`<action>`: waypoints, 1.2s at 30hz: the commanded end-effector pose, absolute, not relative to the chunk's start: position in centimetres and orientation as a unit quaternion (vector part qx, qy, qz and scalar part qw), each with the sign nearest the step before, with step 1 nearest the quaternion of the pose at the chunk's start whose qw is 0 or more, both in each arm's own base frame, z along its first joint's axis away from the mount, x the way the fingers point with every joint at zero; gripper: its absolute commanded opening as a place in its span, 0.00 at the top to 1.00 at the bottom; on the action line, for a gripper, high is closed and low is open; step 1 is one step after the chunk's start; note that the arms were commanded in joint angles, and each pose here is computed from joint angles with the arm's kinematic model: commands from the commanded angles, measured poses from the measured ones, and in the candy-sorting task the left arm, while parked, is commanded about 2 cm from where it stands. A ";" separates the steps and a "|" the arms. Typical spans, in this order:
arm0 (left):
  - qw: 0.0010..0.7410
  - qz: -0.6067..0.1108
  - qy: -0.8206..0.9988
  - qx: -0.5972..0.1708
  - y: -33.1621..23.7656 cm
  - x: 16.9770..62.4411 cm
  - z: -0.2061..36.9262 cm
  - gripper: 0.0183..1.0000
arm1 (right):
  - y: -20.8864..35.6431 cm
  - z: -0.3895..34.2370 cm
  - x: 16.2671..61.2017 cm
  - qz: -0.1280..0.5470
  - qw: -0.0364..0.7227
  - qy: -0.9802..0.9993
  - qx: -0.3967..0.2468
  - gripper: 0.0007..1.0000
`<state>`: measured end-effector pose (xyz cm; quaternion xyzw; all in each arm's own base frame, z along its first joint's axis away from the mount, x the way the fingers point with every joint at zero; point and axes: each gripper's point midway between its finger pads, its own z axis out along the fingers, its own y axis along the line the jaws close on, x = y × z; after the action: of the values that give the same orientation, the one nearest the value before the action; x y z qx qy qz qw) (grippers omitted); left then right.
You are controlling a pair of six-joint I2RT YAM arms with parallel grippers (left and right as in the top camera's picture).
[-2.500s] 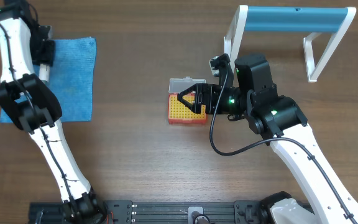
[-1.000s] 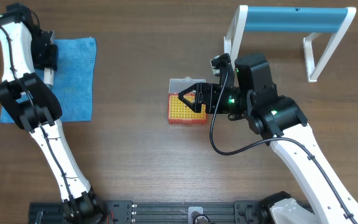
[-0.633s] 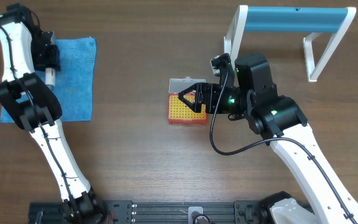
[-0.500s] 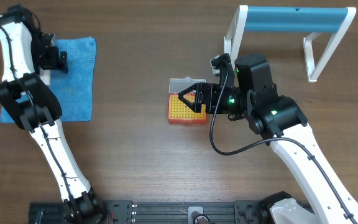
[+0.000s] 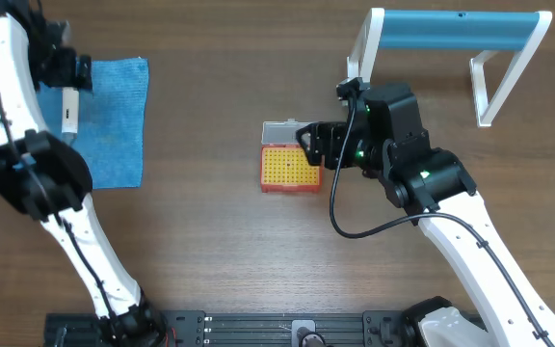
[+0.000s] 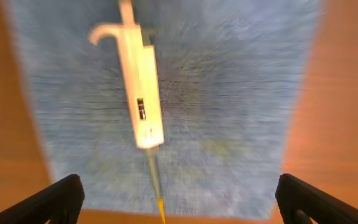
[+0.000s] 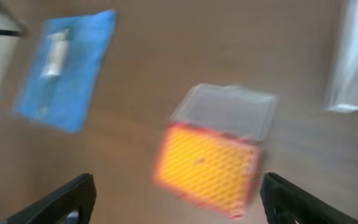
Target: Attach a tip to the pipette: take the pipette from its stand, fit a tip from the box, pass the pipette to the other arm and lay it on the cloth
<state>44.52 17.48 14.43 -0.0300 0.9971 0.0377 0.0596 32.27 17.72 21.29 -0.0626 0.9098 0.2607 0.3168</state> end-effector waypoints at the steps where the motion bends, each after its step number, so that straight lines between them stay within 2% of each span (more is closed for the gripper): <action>1: 0.180 0.066 0.981 -0.007 14.0 43.5 25.8 0.00 | 8.8 24.5 35.5 0.014 0.454 0.891 0.004 0.14; 3: 0.207 0.070 0.976 -0.009 12.7 42.1 28.8 0.00 | 7.6 26.2 35.0 -0.022 0.477 0.878 -0.013 0.14; 6: 0.224 0.059 0.972 -0.037 10.5 37.7 32.9 0.00 | 6.9 29.2 33.1 -0.033 0.510 0.858 -0.046 0.14; 8: 0.264 0.044 0.961 -0.077 9.6 35.8 35.6 0.00 | 6.4 30.7 31.7 -0.037 0.526 0.848 -0.057 0.14; 10: 0.315 0.008 0.947 -0.061 7.3 33.6 38.9 0.00 | 5.7 31.7 30.1 -0.041 0.540 0.838 -0.067 0.14; 13: 0.373 -0.022 0.925 -0.064 5.1 30.0 42.6 0.00 | 4.6 31.9 27.4 -0.045 0.554 0.828 -0.075 0.14; 16: 0.406 -0.037 0.911 -0.056 3.2 26.0 44.4 0.00 | 3.6 30.4 24.6 -0.045 0.553 0.828 -0.075 0.14; 18: 0.416 -0.039 0.907 -0.061 2.4 23.1 44.5 0.00 | 3.0 29.2 22.8 -0.040 0.557 0.826 -0.075 0.14; 22: 0.417 -0.040 0.906 -0.062 0.7 17.1 42.3 0.00 | 1.9 27.8 19.6 -0.022 0.595 0.801 -0.060 0.14; 29: 0.443 -0.040 0.893 -0.069 -1.3 9.8 38.5 0.00 | 0.3 28.8 15.5 0.002 0.670 0.741 -0.035 0.14; 36: 0.493 -0.027 0.868 -0.062 -2.0 6.5 38.7 0.00 | 0.1 26.6 15.4 -0.012 0.632 0.774 -0.047 0.14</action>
<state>7.43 -1.61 38.87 -0.0582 0.8734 -0.0215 0.4830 15.27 0.18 27.74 -0.0387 0.7600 -0.0010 0.6488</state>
